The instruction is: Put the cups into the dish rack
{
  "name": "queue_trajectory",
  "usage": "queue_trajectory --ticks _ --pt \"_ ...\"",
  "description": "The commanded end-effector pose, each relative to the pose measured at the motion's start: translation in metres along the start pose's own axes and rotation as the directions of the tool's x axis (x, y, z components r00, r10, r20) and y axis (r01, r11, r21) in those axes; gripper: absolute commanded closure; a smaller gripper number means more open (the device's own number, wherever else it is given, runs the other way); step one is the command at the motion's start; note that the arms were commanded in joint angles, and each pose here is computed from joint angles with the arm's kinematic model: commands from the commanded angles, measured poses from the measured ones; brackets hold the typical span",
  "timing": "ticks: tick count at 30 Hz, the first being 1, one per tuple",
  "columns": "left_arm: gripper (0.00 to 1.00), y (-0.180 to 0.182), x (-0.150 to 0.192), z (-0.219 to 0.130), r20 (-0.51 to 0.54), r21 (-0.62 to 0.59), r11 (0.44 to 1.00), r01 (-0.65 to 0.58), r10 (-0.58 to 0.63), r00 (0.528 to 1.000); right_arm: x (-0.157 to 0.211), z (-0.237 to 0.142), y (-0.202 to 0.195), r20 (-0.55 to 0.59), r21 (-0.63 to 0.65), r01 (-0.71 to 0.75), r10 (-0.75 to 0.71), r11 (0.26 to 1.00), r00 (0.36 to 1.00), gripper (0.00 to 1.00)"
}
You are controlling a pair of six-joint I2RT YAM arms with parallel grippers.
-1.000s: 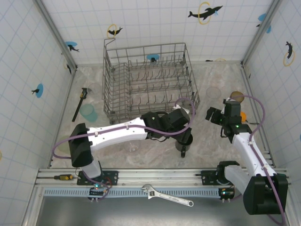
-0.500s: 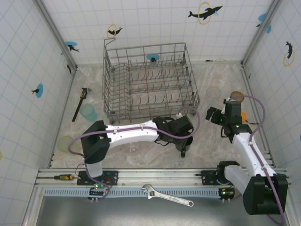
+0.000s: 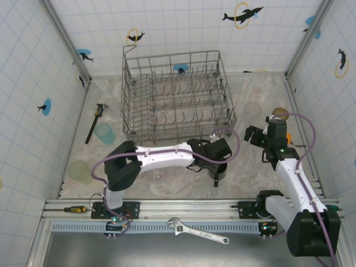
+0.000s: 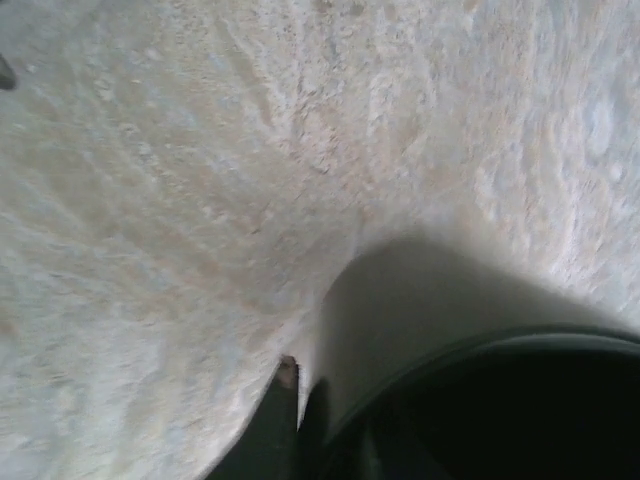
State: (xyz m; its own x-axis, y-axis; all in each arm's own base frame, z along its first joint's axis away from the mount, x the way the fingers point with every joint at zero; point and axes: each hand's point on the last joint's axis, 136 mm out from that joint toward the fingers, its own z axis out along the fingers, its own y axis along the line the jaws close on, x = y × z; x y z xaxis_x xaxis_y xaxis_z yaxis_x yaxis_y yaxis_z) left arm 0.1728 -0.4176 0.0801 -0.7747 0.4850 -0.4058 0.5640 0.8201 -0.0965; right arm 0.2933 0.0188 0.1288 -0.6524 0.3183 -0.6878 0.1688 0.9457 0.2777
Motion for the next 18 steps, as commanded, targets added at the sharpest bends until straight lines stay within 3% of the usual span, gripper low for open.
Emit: queue_trajectory --ticks 1,18 --pt "1.0 0.002 -0.01 0.003 0.022 -0.025 1.0 0.006 -0.005 1.0 -0.008 -0.002 0.003 0.033 -0.018 -0.007 0.008 1.0 0.999 0.0" --pt "1.0 -0.011 -0.066 -0.044 0.119 0.028 0.999 -0.02 0.017 0.993 -0.023 -0.015 0.003 0.074 -0.019 -0.024 0.025 1.0 0.997 0.0"
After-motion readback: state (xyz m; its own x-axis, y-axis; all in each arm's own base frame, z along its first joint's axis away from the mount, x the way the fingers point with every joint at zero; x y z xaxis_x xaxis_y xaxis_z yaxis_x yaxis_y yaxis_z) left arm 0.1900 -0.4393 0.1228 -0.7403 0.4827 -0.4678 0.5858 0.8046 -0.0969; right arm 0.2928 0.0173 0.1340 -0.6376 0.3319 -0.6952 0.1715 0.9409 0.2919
